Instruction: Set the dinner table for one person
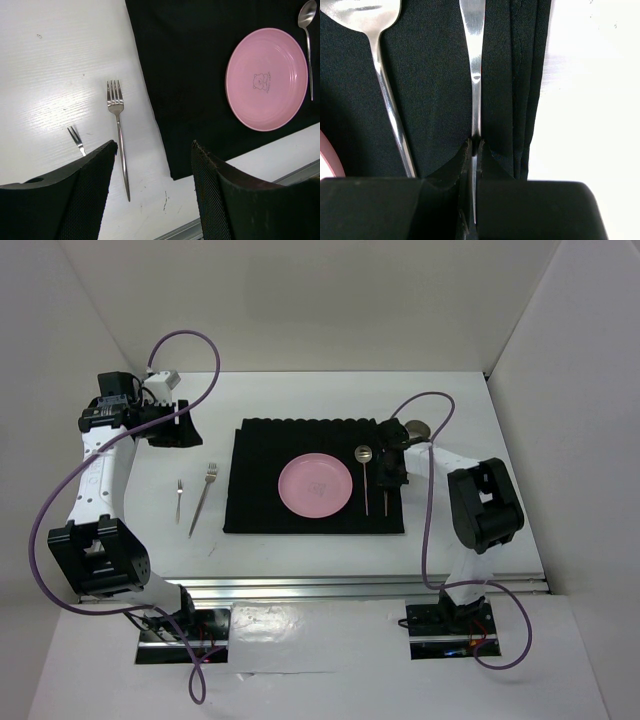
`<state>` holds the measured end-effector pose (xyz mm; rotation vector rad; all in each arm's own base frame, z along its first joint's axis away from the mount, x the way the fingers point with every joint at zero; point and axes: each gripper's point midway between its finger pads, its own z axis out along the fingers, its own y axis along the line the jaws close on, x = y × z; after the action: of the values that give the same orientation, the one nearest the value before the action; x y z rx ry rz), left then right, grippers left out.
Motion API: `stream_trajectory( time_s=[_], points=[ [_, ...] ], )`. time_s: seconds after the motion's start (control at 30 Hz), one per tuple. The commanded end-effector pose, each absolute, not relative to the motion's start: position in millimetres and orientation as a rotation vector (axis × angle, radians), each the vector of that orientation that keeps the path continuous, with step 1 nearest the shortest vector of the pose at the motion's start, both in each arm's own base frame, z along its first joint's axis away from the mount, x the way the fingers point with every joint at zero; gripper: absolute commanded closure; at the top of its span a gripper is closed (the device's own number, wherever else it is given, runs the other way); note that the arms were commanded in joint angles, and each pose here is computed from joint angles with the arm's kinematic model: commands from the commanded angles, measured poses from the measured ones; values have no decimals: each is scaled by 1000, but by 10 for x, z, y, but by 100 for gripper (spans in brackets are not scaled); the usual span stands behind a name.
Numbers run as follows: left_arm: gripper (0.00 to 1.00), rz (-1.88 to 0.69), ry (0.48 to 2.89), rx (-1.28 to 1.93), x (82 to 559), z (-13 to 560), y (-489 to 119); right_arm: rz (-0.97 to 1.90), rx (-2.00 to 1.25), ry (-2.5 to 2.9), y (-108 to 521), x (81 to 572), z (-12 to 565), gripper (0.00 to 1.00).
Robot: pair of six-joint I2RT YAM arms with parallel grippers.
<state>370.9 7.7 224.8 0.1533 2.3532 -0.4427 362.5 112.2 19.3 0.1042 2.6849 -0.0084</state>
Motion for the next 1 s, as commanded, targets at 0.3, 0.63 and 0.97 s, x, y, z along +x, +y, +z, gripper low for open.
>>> stream_trajectory(
  time_s=[0.3,0.63,0.97],
  points=[
    [31,-420,2309,201,3692,2362,86,15,123,2684,1182,3709,92,96],
    [31,-427,2295,208,3699,2431,70,-48,243,2571,1037,3852,725,45],
    [31,-446,2308,207,3720,2374,61,24,584,2348,44,4408,1632,44]
  ],
)
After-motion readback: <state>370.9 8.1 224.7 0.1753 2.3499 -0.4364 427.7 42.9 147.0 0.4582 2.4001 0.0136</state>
